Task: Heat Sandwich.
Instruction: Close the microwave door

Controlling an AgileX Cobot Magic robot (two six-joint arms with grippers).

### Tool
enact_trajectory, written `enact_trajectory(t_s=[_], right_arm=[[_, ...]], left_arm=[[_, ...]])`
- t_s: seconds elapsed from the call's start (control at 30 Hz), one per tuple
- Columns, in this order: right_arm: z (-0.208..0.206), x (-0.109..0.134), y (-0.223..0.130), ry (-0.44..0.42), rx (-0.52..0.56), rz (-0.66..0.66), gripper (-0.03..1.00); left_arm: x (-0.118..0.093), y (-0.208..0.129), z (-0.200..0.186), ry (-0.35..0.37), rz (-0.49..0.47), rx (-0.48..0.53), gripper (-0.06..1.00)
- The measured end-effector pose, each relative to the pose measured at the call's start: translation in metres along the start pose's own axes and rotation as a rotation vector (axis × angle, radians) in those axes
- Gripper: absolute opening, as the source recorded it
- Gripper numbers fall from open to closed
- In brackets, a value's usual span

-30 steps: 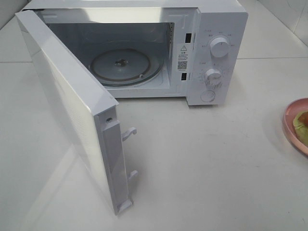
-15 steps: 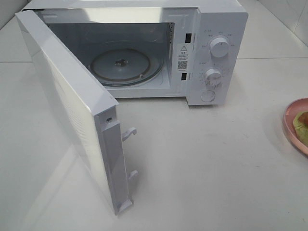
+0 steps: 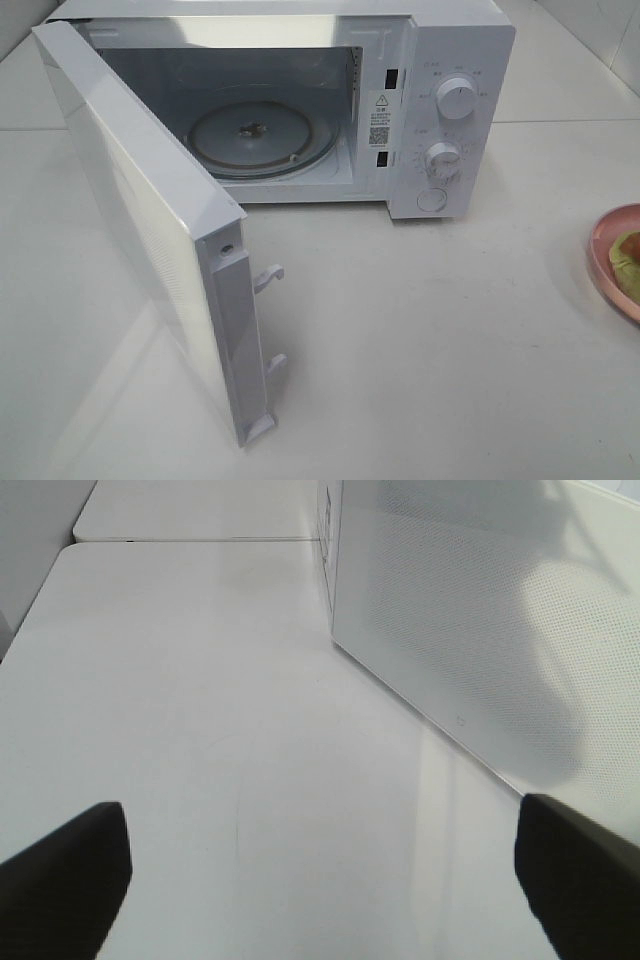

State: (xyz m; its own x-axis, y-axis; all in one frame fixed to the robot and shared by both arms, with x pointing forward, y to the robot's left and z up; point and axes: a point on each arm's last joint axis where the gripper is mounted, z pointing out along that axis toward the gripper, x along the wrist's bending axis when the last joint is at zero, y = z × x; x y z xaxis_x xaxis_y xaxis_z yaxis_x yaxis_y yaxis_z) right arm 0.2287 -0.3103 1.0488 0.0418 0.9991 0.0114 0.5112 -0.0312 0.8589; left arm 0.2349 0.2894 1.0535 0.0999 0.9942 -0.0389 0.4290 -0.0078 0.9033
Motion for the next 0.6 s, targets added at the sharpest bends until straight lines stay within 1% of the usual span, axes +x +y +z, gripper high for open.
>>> enact_trajectory(t_s=[0.6], right_arm=[[0.0000,0.0000,0.0001,0.000,-0.001,0.000,0.76]], left_arm=[[0.0000,0.0000,0.0000,0.000,0.000,0.000,0.98]])
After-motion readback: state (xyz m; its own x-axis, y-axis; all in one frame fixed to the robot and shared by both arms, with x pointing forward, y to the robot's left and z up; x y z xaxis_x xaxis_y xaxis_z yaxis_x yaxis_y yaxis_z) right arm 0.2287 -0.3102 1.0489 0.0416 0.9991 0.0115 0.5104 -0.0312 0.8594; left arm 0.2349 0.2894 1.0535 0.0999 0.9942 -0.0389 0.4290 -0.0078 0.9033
